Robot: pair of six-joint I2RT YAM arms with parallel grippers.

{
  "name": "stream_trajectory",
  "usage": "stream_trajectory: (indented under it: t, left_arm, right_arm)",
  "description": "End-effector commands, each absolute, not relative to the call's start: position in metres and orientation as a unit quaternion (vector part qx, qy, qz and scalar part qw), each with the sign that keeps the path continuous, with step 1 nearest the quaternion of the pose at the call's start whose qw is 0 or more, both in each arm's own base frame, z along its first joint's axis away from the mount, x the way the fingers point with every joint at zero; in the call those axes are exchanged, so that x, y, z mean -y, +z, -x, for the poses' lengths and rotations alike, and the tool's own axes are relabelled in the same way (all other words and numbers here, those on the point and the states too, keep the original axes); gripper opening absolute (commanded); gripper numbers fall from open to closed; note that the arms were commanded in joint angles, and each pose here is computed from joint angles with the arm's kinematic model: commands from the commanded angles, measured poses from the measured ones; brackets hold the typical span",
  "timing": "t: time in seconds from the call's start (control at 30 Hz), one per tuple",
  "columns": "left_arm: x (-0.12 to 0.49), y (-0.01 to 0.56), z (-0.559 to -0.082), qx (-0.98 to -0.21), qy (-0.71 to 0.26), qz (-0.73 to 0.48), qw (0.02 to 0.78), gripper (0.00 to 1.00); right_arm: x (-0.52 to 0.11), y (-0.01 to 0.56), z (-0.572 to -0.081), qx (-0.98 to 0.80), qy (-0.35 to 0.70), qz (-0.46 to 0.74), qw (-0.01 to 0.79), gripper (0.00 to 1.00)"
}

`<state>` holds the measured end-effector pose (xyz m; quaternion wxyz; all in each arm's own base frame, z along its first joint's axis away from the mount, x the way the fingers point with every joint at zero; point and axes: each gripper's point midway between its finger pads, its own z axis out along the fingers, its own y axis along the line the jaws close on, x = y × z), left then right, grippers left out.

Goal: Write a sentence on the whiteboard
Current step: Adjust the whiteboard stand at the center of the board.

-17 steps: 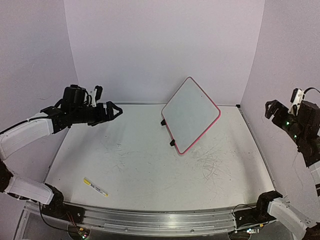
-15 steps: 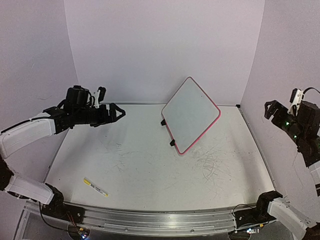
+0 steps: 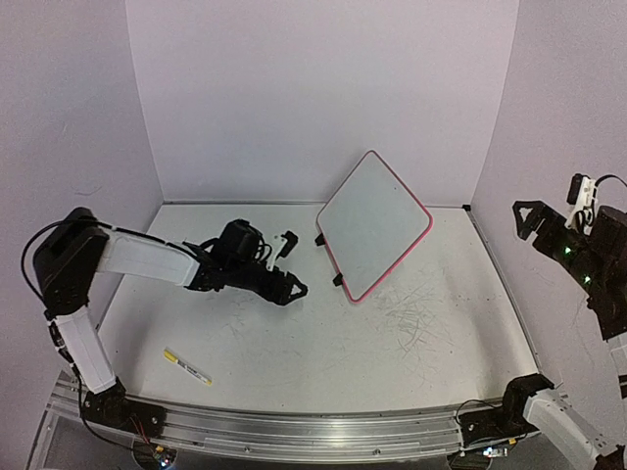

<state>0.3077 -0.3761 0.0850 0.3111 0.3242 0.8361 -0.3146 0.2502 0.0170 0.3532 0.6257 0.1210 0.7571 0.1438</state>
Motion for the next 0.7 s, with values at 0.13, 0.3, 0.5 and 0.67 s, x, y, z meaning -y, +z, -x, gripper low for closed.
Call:
stream_trajectory:
  t: [0.13, 0.3, 0.5, 0.67]
  left_arm:
    - [0.429, 0.065, -0.336, -0.771, -0.278, -0.447, 0.359, 0.70]
    - [0.448, 0.044, -0.350, -0.767, -0.271, -0.471, 0.342, 0.62]
    - [0.464, 0.024, -0.362, -0.760, -0.254, -0.500, 0.329, 0.52]
    - [0.465, 0.012, -0.372, -0.763, -0.226, -0.510, 0.327, 0.46]
  right_arm:
    - [-0.023, 0.351, -0.254, -0.754, 0.160, -0.113, 0.627, 0.98]
    - [-0.024, 0.343, -0.257, -0.761, 0.160, -0.114, 0.619, 0.98]
    - [-0.023, 0.340, -0.259, -0.760, 0.158, -0.117, 0.619, 0.98]
    - [-0.024, 0.339, -0.260, -0.761, 0.161, -0.116, 0.618, 0.98]
